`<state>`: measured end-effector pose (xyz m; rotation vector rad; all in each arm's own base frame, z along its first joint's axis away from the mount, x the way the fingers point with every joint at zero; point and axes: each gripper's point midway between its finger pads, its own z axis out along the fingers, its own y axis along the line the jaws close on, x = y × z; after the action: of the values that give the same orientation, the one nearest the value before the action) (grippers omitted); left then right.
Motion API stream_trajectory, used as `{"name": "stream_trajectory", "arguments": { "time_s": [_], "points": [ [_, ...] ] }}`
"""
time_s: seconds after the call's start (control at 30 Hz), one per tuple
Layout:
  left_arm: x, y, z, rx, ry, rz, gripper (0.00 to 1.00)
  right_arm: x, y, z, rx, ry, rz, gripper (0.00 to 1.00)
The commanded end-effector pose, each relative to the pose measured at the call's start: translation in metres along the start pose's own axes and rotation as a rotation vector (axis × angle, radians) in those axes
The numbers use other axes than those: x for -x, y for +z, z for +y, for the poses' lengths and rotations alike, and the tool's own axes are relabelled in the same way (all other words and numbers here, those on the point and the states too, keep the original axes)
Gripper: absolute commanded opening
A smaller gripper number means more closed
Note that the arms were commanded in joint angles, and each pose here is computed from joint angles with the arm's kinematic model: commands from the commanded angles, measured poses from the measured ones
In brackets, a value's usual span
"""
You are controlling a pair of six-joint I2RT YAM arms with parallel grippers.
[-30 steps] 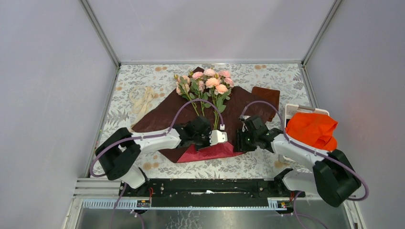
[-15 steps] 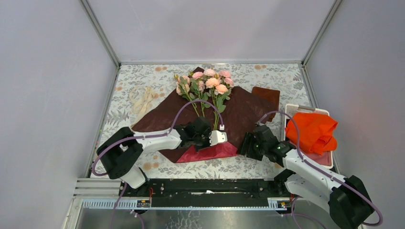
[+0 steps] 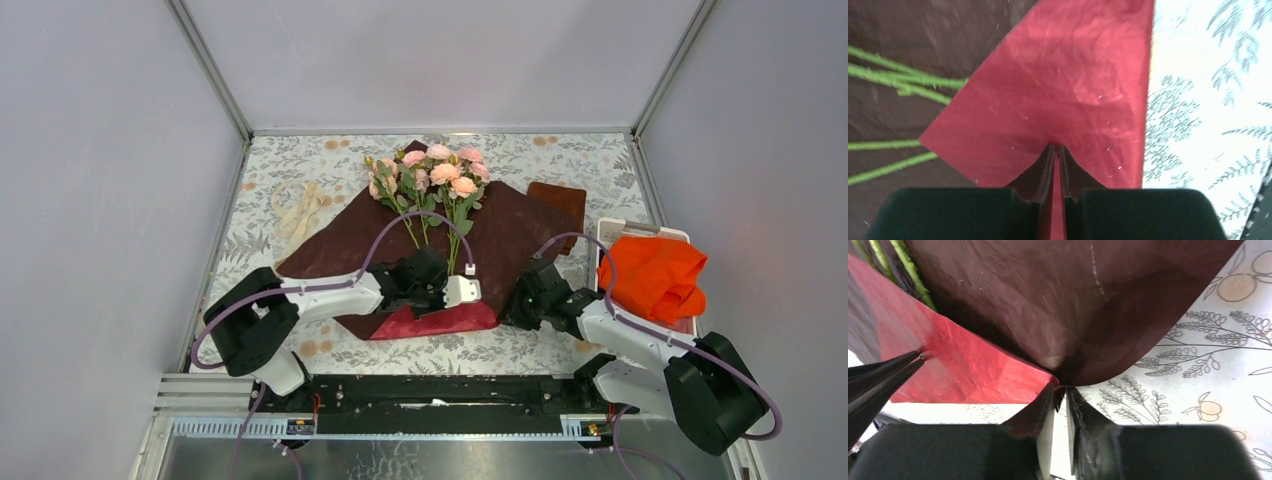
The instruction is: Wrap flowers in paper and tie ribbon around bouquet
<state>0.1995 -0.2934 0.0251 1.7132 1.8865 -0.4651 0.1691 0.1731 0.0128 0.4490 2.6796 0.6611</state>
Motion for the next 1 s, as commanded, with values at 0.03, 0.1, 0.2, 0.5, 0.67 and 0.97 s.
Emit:
{"name": "stream_trajectory", "arguments": {
  "time_s": [0.03,0.1,0.2,0.5,0.67,0.97],
  "points": [
    [0.061,-0.002,-0.003,0.001,0.078,-0.118,0.14,0.022,-0.007,-0.013,-0.127,-0.073,-0.079,0.12],
    [0.074,0.0,-0.005,-0.011,0.061,-0.149,0.14,0.029,-0.012,-0.01,-0.131,-0.091,-0.097,0.08],
    [0.082,0.011,-0.005,-0.013,0.02,-0.165,0.15,0.035,-0.018,-0.002,-0.106,-0.1,-0.121,0.02],
    [0.056,0.05,0.018,0.074,-0.094,-0.029,0.13,0.05,-0.033,0.016,-0.07,-0.123,-0.174,0.0],
    [0.045,0.058,0.005,-0.006,-0.184,0.0,0.12,0.036,-0.018,0.01,-0.009,-0.033,-0.167,0.22],
    [0.036,0.057,0.011,-0.008,-0.222,0.01,0.11,0.006,-0.002,-0.006,0.028,0.141,-0.099,0.62]
  ]
}}
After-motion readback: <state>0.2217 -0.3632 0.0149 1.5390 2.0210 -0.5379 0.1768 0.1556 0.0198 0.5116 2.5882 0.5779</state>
